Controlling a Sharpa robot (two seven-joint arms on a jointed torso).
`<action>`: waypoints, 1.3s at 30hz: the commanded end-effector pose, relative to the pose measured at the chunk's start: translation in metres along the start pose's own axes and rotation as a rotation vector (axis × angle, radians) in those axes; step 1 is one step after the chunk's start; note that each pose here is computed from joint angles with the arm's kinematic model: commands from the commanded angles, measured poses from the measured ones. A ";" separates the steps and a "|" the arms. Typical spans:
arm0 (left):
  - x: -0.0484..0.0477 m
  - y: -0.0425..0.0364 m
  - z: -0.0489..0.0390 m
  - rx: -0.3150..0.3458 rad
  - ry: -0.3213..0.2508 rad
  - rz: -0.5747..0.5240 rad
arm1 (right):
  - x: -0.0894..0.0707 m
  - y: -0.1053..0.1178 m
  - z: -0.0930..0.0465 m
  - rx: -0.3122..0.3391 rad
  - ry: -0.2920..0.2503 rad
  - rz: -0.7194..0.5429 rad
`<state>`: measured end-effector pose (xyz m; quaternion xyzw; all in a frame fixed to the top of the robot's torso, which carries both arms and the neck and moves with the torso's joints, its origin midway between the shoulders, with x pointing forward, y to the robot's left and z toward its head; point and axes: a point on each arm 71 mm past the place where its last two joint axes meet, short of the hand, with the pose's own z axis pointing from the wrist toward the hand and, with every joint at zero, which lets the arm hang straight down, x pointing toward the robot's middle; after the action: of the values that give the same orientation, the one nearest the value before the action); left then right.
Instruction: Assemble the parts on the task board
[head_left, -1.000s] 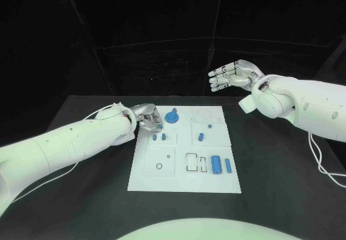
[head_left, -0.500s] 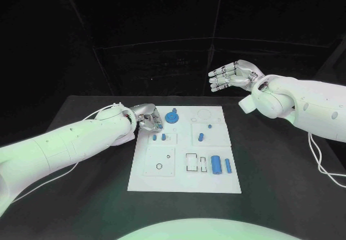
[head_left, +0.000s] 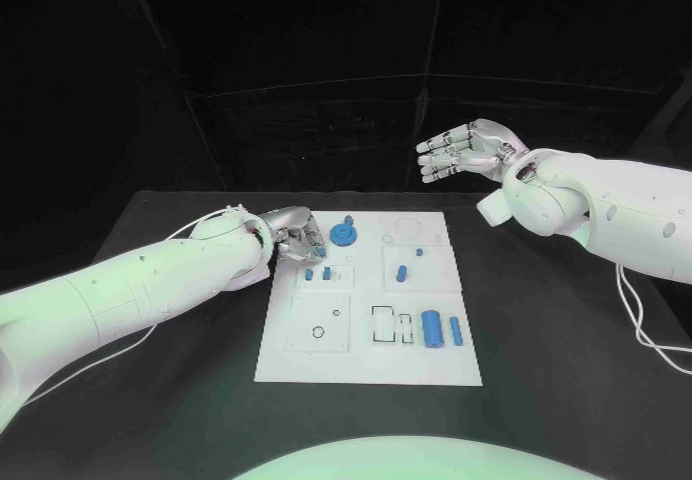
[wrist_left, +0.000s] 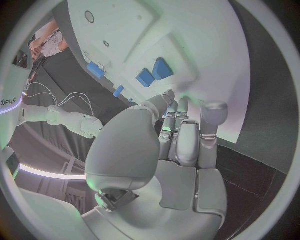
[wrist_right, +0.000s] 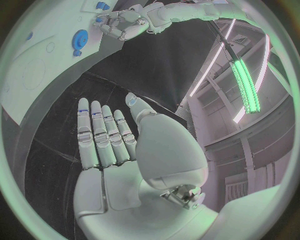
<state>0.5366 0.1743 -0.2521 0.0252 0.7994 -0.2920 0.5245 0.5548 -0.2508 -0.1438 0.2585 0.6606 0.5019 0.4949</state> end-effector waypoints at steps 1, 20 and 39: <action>-0.0007 -0.0014 0.0005 -0.003 -0.001 0.002 | 0.001 0.003 0.000 -0.015 0.007 0.002; -0.0011 -0.0005 0.0009 -0.014 -0.006 -0.008 | 0.001 0.003 0.001 -0.015 0.012 0.003; -0.0169 0.0050 -0.0061 0.003 -0.086 -0.020 | -0.002 0.001 0.000 -0.009 0.002 -0.012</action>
<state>0.5396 0.1858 -0.2438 0.0107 0.7901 -0.2917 0.5390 0.5550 -0.2520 -0.1439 0.2583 0.6611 0.5010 0.4952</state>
